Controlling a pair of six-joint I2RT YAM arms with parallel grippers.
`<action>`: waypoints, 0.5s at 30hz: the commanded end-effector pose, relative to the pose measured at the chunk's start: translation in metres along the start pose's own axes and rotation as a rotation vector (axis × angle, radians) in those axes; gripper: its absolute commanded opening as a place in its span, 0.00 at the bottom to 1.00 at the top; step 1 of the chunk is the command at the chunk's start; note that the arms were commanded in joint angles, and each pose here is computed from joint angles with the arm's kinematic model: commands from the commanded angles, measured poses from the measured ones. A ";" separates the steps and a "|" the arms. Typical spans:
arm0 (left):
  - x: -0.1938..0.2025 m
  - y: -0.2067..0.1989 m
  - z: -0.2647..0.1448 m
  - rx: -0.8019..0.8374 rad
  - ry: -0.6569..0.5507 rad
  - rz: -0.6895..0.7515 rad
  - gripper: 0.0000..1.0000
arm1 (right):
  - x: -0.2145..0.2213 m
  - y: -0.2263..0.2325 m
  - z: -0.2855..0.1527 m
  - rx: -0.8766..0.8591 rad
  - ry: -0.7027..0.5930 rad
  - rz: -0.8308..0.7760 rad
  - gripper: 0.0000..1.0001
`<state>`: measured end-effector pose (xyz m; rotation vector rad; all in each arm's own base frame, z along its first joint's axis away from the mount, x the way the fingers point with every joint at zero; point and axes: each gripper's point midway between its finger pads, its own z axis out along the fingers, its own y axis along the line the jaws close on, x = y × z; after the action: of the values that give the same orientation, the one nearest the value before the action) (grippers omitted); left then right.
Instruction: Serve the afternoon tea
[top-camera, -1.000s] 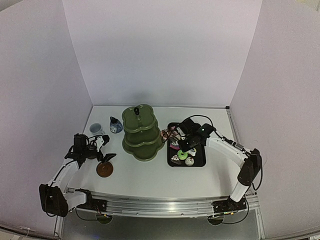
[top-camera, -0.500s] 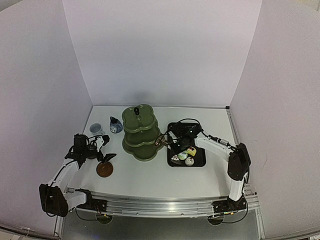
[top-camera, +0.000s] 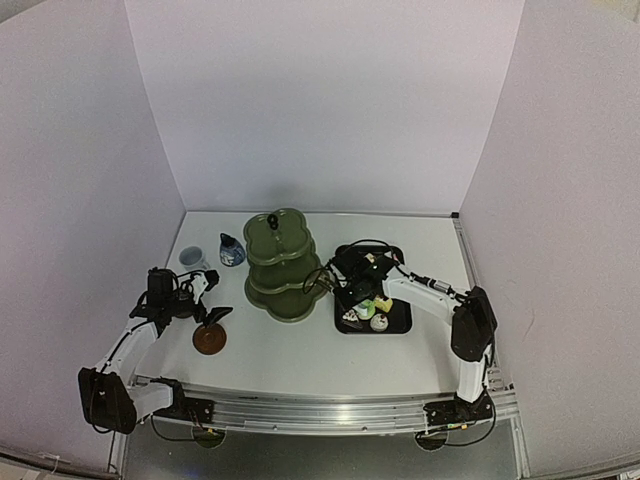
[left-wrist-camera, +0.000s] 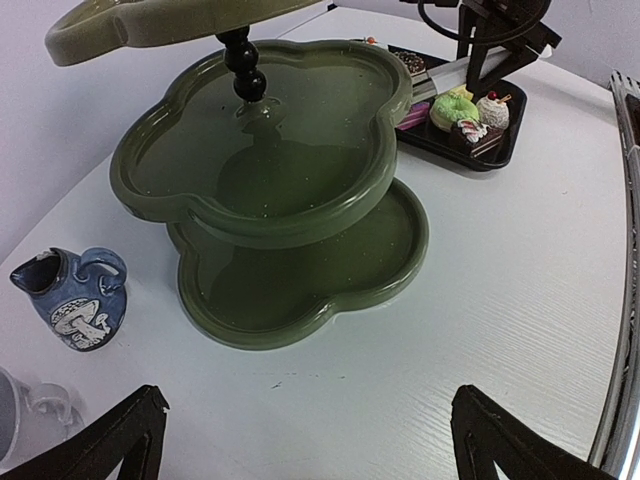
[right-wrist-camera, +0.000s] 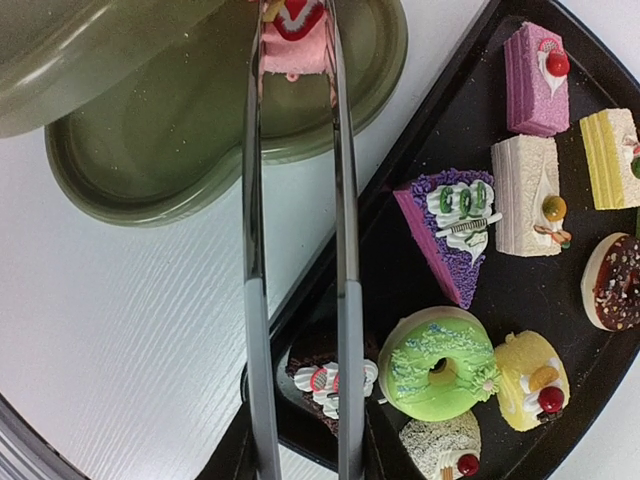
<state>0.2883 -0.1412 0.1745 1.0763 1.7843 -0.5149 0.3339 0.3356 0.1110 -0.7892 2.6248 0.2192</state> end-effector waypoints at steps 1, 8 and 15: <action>-0.008 0.002 -0.003 -0.022 -0.024 0.036 1.00 | -0.021 0.003 -0.004 0.012 -0.065 -0.006 0.30; -0.007 0.002 -0.003 -0.022 -0.020 0.036 1.00 | -0.020 0.004 -0.019 -0.004 -0.085 0.000 0.40; -0.008 0.002 -0.003 -0.022 -0.018 0.040 1.00 | -0.011 -0.002 -0.042 0.009 -0.089 0.003 0.41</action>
<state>0.2893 -0.1403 0.1747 1.0745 1.7837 -0.5040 0.3342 0.3350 0.1099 -0.7938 2.6201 0.2045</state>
